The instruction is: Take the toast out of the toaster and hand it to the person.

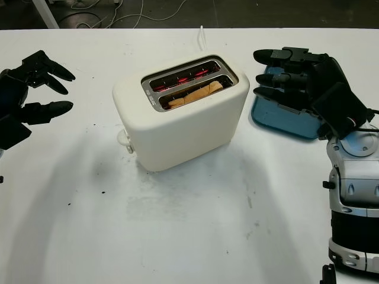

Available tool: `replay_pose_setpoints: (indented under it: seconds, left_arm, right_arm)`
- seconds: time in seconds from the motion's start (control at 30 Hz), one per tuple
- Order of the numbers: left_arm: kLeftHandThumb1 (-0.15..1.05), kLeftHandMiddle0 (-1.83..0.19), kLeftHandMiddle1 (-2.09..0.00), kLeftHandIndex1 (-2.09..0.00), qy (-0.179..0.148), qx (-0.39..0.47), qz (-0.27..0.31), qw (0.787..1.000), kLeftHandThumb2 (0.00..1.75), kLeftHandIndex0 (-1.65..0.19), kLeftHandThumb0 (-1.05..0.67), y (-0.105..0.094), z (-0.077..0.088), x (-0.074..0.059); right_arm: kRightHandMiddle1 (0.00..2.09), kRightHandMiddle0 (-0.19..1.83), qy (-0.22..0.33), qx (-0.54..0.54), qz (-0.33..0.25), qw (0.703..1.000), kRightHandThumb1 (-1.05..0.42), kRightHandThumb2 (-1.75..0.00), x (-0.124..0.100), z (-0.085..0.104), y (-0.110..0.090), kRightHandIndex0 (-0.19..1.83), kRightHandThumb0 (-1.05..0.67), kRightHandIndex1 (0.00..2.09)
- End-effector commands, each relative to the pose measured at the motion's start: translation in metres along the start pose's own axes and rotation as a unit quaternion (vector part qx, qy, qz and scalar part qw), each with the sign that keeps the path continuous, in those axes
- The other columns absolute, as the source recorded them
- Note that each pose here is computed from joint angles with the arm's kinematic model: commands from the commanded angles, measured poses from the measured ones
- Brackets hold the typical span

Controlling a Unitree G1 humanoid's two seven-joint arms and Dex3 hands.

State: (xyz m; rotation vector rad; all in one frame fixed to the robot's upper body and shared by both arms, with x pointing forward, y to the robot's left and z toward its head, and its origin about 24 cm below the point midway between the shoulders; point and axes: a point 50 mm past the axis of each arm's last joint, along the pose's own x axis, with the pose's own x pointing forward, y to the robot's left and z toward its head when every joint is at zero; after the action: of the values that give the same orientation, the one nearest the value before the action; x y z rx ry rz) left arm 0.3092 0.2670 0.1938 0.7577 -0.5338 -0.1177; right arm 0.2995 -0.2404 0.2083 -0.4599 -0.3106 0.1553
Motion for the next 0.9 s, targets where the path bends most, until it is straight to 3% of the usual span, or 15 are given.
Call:
replay_pose_setpoints:
  seconds: [0.0, 0.87]
  left_arm:
    - [0.92, -0.42, -1.43, -1.33, 0.0, -0.002, 0.004, 1.0, 0.27, -0.28, -1.05, -0.0001, -0.0003, -0.0027]
    - [0.92, -0.42, -1.41, -1.31, -0.003, -0.006, 0.004, 1.0, 0.26, -0.29, -1.05, -0.0005, -0.0002, -0.0015]
  right_arm:
    - [0.0, 0.78, -0.003, -0.005, 0.0, 1.0, -0.81, 0.0, -0.0009, 0.0017, -0.0007, 0.88, -0.24, 0.01]
    - [0.0, 0.78, -0.006, -0.005, 0.003, 1.0, -0.81, 0.0, 0.0009, 0.0028, -0.0012, 0.88, -0.24, 0.01]
